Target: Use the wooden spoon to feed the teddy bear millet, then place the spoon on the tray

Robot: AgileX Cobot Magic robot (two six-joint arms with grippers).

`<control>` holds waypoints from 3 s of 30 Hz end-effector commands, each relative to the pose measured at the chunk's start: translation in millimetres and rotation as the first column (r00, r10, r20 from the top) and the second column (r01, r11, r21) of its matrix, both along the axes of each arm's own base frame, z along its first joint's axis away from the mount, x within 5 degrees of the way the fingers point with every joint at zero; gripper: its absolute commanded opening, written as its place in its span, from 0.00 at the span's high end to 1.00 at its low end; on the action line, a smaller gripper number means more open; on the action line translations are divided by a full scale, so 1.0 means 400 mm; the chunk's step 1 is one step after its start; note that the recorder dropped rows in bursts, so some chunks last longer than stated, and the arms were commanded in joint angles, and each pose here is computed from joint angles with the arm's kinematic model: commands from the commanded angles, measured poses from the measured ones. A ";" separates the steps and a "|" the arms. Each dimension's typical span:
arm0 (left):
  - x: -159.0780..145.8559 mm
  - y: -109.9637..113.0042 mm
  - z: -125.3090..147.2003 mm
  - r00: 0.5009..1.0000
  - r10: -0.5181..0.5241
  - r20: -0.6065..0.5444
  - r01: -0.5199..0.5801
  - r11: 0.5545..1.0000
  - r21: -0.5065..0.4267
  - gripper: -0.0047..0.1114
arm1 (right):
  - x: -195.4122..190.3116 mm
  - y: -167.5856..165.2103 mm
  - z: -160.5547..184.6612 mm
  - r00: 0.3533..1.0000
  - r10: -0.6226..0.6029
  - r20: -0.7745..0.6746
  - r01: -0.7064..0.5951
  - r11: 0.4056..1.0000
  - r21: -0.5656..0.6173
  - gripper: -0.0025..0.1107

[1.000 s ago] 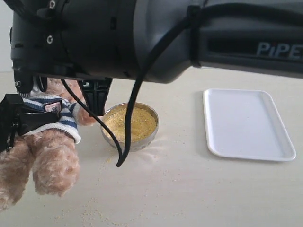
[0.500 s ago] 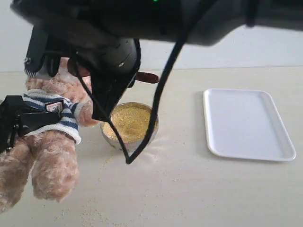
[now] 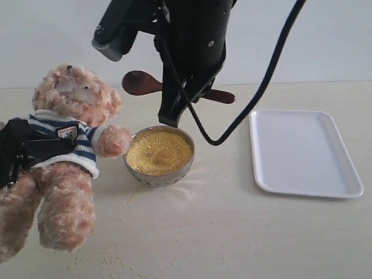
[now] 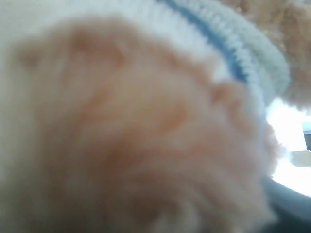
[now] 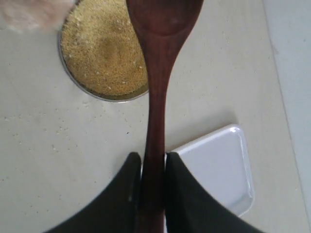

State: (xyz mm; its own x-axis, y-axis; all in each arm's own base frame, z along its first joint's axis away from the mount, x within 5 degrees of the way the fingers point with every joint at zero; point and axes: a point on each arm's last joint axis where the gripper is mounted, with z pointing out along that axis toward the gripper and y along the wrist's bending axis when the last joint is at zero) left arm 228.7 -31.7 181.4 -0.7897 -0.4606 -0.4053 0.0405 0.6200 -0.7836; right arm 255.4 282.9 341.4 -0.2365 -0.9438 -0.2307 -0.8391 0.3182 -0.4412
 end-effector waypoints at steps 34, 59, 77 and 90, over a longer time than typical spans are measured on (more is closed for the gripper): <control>0.007 0.009 -0.006 0.999 0.048 -0.005 -0.048 0.997 0.055 0.92 | 0.142 0.078 -0.340 0.996 0.083 0.015 -0.068 0.896 -0.439 0.98; 0.007 0.009 -0.006 0.999 0.049 -0.006 -0.049 0.997 0.054 0.92 | 0.112 0.095 -0.360 0.989 0.076 -0.127 -0.116 0.932 -0.344 0.98; 0.007 0.009 -0.006 0.999 0.049 -0.006 -0.049 0.997 0.054 0.92 | 0.098 0.106 -0.368 0.985 -0.012 -0.174 -0.032 0.968 -0.248 0.98; 0.007 0.009 -0.006 0.999 0.047 -0.003 -0.046 0.997 0.057 0.92 | 0.098 0.105 -0.351 0.986 -0.075 -0.149 0.044 0.978 -0.205 0.98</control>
